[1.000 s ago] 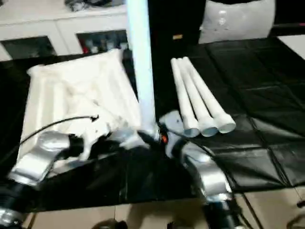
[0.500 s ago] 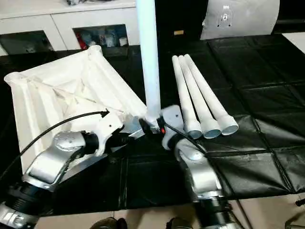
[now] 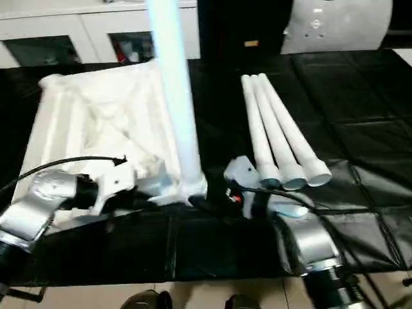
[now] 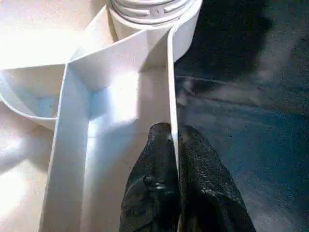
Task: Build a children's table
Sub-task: Rotate leg to tighten
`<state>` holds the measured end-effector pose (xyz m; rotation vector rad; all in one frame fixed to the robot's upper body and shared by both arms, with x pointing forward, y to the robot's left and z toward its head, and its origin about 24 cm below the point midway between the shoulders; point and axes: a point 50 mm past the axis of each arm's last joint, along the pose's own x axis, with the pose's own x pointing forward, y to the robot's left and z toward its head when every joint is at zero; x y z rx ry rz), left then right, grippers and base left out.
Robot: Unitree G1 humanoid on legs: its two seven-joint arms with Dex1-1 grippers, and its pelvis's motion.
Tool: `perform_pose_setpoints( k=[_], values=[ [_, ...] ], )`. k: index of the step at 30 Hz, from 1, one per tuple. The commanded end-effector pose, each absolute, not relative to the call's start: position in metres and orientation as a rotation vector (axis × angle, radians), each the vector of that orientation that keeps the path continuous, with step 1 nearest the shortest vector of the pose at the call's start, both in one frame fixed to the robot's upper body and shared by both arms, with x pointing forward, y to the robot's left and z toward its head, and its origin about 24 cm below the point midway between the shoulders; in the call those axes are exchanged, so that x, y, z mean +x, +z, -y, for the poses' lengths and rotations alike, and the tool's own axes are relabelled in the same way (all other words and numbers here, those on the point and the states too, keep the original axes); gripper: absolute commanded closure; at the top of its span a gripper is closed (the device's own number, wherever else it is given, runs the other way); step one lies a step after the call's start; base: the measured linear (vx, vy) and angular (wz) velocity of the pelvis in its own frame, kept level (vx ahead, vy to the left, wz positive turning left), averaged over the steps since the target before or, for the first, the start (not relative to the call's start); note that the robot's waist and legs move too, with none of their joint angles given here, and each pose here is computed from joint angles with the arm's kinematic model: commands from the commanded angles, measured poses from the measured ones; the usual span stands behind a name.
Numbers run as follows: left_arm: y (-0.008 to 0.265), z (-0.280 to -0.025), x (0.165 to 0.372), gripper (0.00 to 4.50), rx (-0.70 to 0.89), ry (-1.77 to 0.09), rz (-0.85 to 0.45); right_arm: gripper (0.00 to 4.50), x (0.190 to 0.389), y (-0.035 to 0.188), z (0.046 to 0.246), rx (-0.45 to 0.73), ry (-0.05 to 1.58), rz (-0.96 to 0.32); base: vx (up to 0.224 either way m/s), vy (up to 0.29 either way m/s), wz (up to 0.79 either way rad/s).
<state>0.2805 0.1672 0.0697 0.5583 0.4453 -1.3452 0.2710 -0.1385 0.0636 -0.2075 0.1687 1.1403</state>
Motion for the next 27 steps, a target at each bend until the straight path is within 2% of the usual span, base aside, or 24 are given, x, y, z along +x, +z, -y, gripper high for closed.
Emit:
perform_pose_setpoints(
  k=[1,3,4,8,10,14,22,27],
  values=[
    [0.07,-0.162,0.276,4.5,0.603,-1.467,-0.455,0.05,0.271,0.07,0.135,-0.224,1.212,-0.15,0.0,0.0,0.0],
    [0.068,-0.166,0.274,4.5,0.622,-1.519,-0.472,0.05,0.271,0.073,0.135,-0.229,1.295,-0.165,0.0,0.0,0.0],
    [0.068,-0.166,0.275,4.5,0.63,-1.536,-0.478,0.21,0.272,0.074,0.134,-0.23,1.333,-0.174,0.0,0.0,0.0],
    [0.066,-0.166,0.276,4.5,0.656,-1.569,-0.479,0.41,0.275,0.076,0.131,-0.241,1.405,-0.195,0.0,0.0,0.0],
    [0.066,-0.165,0.276,4.5,0.656,-1.575,-0.477,0.75,0.277,0.077,0.129,-0.239,1.425,-0.2,0.0,0.0,0.0],
    [0.065,-0.164,0.278,4.5,0.673,-1.587,-0.471,1.07,0.276,0.076,0.125,-0.244,1.478,-0.223,0.0,0.0,0.0],
    [0.064,-0.163,0.279,4.5,0.675,-1.597,-0.468,1.76,0.276,0.072,0.122,-0.241,1.511,-0.252,0.0,0.0,0.0],
    [0.064,-0.164,0.28,4.5,0.671,-1.6,-0.471,1.86,0.275,0.071,0.123,-0.232,1.515,-0.274,0.0,0.0,0.0]
  ],
)
